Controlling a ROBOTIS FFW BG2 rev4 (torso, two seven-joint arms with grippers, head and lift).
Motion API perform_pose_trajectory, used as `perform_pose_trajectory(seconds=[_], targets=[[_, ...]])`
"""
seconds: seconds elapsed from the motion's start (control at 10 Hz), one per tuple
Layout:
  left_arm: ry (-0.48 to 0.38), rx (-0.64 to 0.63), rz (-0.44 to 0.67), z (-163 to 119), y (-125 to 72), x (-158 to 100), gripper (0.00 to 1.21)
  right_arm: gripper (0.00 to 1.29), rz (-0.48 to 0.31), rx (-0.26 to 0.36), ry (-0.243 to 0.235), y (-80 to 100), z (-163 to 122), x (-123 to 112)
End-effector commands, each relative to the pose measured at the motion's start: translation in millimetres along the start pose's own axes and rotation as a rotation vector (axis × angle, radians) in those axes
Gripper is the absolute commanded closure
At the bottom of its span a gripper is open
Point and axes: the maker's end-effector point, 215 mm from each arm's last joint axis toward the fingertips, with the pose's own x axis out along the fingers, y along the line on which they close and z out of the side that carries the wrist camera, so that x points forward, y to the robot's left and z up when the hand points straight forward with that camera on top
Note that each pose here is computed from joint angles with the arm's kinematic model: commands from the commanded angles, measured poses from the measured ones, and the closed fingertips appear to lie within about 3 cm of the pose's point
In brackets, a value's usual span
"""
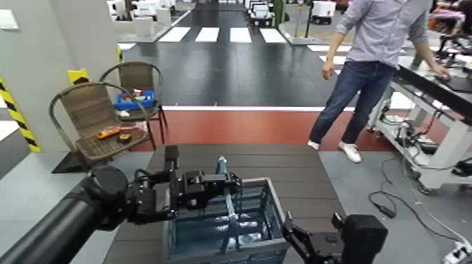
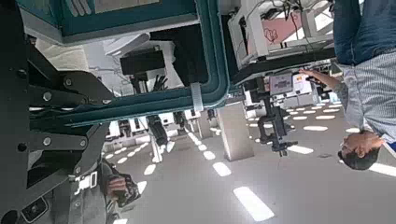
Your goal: Place the crate on the table.
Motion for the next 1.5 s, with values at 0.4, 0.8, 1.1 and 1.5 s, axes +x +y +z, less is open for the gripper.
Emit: perform_pose_trajectory(seconds=[0.4, 0.8, 1.1, 1.5], targets=[[-0.029, -0.036, 0.026, 5.0, 20.6, -4.2, 1.06, 0.14, 0.010, 0.005, -0.007, 2.7, 1.5, 1.1], [-0.039, -0.047, 0.015, 4.1, 25.7, -2.2, 0.88, 0.14, 0.018, 0.007, -0.010, 4.6, 1.4, 1.5], [-0.052, -0.037, -0.003, 7.1, 22.4, -2.6, 0.01, 0.14, 0.015, 0.012, -0.006, 2.2, 0.2, 1.4], [-0.093, 0.007, 0.030, 15.2, 33.3, -18.2, 0.00, 0.14, 0.013, 0.014, 0.003, 1.1, -2.2, 1.2]])
